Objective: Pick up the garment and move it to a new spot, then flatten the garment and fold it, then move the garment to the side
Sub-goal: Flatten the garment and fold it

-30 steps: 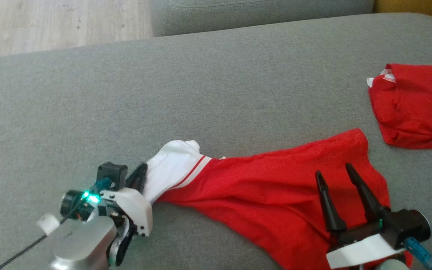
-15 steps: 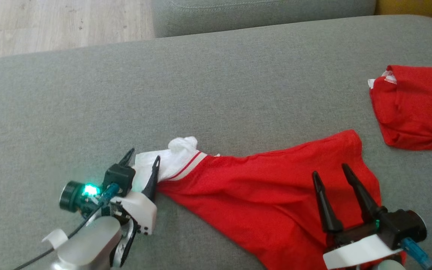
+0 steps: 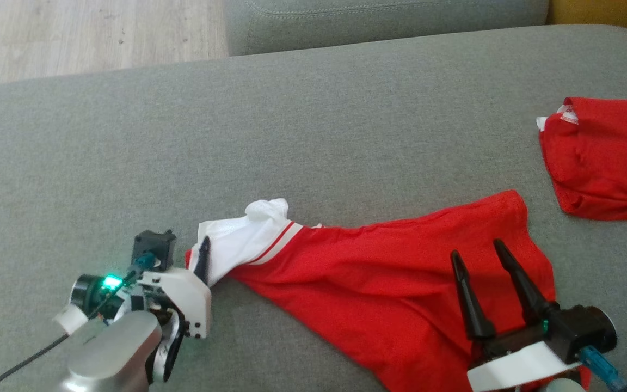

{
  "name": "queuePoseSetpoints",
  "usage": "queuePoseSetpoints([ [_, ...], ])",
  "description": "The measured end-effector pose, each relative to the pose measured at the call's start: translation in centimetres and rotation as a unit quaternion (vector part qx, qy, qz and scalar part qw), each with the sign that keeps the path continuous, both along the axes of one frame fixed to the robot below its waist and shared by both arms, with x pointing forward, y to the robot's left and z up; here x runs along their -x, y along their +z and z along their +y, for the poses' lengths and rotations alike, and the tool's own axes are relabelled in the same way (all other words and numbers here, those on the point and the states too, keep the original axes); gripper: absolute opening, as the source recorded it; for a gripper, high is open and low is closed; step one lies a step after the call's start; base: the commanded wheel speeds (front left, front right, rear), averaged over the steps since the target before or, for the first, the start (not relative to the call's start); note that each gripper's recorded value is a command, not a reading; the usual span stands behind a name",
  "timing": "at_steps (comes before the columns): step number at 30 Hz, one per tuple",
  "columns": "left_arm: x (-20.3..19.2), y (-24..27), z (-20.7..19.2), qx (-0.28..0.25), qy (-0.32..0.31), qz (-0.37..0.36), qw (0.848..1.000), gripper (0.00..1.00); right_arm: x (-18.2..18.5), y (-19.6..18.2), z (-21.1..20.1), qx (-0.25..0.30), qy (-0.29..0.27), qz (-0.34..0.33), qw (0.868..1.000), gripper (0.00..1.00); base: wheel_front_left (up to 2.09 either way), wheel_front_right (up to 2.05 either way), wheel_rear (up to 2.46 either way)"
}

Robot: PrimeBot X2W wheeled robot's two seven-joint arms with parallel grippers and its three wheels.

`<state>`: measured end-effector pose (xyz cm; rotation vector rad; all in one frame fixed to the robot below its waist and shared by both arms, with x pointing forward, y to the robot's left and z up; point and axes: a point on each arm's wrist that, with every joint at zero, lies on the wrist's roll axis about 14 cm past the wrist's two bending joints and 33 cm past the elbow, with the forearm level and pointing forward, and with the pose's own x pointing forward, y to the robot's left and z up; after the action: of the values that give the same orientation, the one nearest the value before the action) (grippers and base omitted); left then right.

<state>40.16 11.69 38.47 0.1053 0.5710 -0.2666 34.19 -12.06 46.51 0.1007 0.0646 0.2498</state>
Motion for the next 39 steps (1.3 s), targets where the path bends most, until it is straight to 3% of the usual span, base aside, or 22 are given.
queuePoseSetpoints([
  [22,-0.7,-2.3,-1.5,-0.003,-0.048,0.077,0.996,1.0,0.2,-1.0,-0.6,0.012,0.001,0.016,1.0,1.0,0.0,0.0,0.0],
  [24,-1.0,-2.3,-1.7,-0.003,-0.053,0.08,0.995,0.75,0.1,-1.0,-0.6,0.012,0.001,0.016,1.0,1.0,0.0,0.0,0.0],
  [25,-1.0,-2.3,-1.9,-0.002,-0.056,0.081,0.995,0.42,0.1,-1.0,-0.6,0.012,0.0,0.016,1.0,1.0,0.0,0.0,0.0],
  [27,-1.0,-2.3,-2.4,0.002,-0.062,0.083,0.995,0.0,0.1,-1.0,-0.6,0.012,0.0,0.016,1.0,1.0,0.0,0.0,0.0],
  [31,-1.0,-1.9,-2.5,0.009,-0.061,0.073,0.995,0.0,0.1,-0.9,-0.6,0.013,0.0,0.013,1.0,1.0,0.0,0.0,0.0],
  [39,-2.6,2.0,-2.3,0.023,-0.053,-0.043,0.997,0.0,0.1,-0.3,-0.8,0.014,-0.001,0.002,1.0,1.0,0.0,0.0,0.0],
])
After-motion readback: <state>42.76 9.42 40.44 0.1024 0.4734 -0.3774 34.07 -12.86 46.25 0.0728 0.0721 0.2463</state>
